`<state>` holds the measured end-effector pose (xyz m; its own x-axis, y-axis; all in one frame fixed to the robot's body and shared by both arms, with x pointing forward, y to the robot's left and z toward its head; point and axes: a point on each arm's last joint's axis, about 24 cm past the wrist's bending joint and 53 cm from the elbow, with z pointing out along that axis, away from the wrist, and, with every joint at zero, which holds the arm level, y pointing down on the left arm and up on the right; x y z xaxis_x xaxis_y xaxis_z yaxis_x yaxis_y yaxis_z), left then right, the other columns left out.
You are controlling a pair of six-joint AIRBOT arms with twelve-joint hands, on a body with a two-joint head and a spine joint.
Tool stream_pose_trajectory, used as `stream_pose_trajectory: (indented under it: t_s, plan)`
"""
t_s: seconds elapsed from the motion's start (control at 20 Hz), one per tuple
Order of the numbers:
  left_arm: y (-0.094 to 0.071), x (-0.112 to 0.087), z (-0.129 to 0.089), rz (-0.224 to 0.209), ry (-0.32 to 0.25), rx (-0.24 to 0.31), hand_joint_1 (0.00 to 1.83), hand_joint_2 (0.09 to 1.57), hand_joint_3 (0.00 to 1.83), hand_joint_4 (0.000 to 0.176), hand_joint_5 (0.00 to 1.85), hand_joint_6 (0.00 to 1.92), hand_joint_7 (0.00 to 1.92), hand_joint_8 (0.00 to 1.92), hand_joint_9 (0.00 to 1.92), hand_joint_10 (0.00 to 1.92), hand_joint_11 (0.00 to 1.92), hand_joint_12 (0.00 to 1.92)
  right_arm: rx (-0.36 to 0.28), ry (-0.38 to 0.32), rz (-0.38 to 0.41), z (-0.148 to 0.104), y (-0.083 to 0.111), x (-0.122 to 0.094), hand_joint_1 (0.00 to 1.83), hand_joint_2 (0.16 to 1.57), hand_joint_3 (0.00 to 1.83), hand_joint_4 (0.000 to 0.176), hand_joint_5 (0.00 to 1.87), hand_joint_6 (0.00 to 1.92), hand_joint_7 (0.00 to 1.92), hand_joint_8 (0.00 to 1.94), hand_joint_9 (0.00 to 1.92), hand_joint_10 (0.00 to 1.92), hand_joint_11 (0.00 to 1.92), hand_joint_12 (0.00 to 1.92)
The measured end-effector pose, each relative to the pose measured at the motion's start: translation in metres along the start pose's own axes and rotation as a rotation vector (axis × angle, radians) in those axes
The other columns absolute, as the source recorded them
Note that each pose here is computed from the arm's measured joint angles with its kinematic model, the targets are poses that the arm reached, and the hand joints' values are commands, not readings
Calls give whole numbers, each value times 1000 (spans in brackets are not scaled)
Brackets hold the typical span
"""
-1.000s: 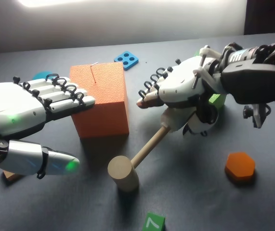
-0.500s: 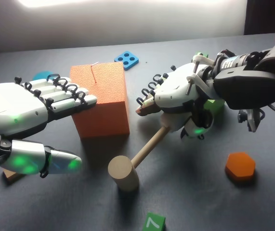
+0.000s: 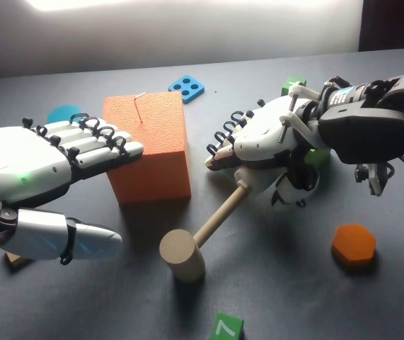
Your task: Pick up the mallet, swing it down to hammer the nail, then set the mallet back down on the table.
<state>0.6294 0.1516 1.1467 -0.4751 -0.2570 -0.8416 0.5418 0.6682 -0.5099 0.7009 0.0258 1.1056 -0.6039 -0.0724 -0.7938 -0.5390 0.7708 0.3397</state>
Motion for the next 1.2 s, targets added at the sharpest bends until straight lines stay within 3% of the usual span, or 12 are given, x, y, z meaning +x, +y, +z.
stream_pose_trajectory:
  t_s: [0.15,0.25,0.35,0.45,0.75,0.8,0.85,0.9,1.05,1.1,1.15,1.2]
  plan:
    - [0,0,0,0,1,-1,0,1161,3,0,28,9,27,8,19,7,1,0,-5,2,-2,1,3,1,1134,986,0,0,234,10,192,9,189,11,0,571]
    - [0,0,0,0,1,-1,0,1162,3,0,37,11,38,11,31,11,4,2,-6,3,-2,2,4,1,1119,1051,15,0,164,0,101,0,105,0,0,469]
    - [2,-1,0,9,-1,-1,0,1160,2,0,44,11,48,12,34,10,0,0,-6,2,-2,2,4,1,1096,1042,21,0,193,1,138,2,139,2,0,559]
    - [2,-2,1,5,-3,1,0,1159,1,0,34,5,32,4,17,1,0,0,-6,2,-2,2,4,1,1098,1076,14,0,170,0,114,1,87,6,0,289]
    - [3,-3,3,10,-5,4,0,1160,1,0,27,0,30,1,10,0,0,0,-9,1,-2,2,5,1,1028,1089,4,0,380,20,369,18,308,38,0,769]
    - [2,-2,3,9,-5,5,0,1160,1,0,25,0,33,2,13,2,0,0,-11,-4,-2,2,6,0,1032,1038,0,0,361,6,324,5,286,17,0,719]
    - [2,-2,3,9,-5,5,0,1162,2,0,27,1,36,3,13,2,0,0,-13,-10,-2,2,6,-1,1024,1071,1,0,492,42,486,50,436,72,0,1012]
    - [2,-2,3,9,-5,5,0,1163,2,0,27,1,32,1,11,1,0,0,-16,-16,0,2,7,-3,1046,1110,3,0,603,49,612,51,525,95,0,1128]
    - [2,-2,4,8,-6,6,0,1143,0,0,51,8,57,8,32,7,1,0,-26,-43,0,2,9,-9,1063,1095,0,0,817,108,809,99,675,153,111,1184]
    - [1,-2,4,8,-6,8,0,1145,0,0,34,1,39,1,15,1,0,0,-28,-47,1,2,10,-11,1005,1097,0,0,782,92,784,188,655,285,118,1209]
    - [1,-2,4,8,-6,8,0,1148,0,0,29,0,37,1,14,1,0,0,-29,-50,0,2,10,-11,994,1083,0,0,776,227,571,827,520,753,125,1310]
    - [1,-2,4,8,-6,8,0,1148,0,0,40,5,51,7,27,7,0,0,-30,-51,1,2,10,-12,981,1180,5,22,784,1069,410,1266,392,1149,105,1447]
